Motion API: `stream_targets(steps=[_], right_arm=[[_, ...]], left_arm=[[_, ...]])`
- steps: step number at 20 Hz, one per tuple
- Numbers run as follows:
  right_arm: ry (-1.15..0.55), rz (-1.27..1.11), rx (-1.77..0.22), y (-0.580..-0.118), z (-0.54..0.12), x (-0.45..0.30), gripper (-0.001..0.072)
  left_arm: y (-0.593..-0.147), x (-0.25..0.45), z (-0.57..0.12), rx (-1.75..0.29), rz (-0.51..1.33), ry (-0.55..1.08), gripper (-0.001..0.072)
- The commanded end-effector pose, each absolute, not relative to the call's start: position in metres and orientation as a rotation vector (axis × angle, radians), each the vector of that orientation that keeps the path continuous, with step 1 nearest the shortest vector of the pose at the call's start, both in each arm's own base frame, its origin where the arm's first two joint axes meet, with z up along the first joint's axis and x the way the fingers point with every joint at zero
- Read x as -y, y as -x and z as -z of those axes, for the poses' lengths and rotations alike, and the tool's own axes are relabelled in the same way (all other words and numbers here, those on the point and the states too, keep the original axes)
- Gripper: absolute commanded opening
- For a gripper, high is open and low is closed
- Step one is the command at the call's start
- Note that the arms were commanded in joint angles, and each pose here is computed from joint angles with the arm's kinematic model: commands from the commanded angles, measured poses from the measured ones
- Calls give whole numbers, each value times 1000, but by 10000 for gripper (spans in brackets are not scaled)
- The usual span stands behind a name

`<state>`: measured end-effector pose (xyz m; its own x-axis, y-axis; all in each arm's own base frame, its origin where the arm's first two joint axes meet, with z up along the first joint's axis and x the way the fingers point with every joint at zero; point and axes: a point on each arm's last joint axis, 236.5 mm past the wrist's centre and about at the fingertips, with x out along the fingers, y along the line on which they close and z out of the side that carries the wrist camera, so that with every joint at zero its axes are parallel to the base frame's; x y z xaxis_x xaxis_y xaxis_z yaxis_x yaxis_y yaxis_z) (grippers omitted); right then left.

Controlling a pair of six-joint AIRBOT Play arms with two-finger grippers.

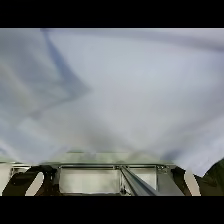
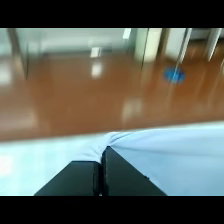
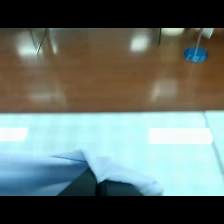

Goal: Fold the shirts.

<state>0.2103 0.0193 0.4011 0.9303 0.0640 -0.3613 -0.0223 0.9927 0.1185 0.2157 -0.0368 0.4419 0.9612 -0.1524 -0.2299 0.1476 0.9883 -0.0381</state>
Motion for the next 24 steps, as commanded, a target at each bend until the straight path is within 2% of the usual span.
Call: stream_targets(steps=[1, 4, 7, 12, 15, 17, 19, 24], right_arm=[[-230, -167, -563, -245, -326, -31, 19], [-357, -247, -720, -287, -242, -31, 19], [-462, -205, -827, -337, -166, -6, 19], [-688, -273, -868, -433, -85, 5, 19], [-699, -280, -917, -481, -47, 2, 19], [-701, -289, -932, -512, -32, -5, 19], [-748, -277, -954, -532, -20, -8, 19], [-741, -281, -1027, -527, -3, -10, 19]], left_arm=[[-257, 16, -350, -492, 64, 61, 22], [-317, 22, -248, -687, 70, 141, 22], [-384, 37, -165, -790, 101, 252, 22], [-495, 44, -82, -881, 95, 372, 22], [-543, 45, -61, -917, 80, 418, 22], [-563, 46, -51, -940, 64, 462, 22], [-563, 50, -32, -1013, 69, 466, 23], [-538, 54, -2, -1163, 123, 381, 23]])
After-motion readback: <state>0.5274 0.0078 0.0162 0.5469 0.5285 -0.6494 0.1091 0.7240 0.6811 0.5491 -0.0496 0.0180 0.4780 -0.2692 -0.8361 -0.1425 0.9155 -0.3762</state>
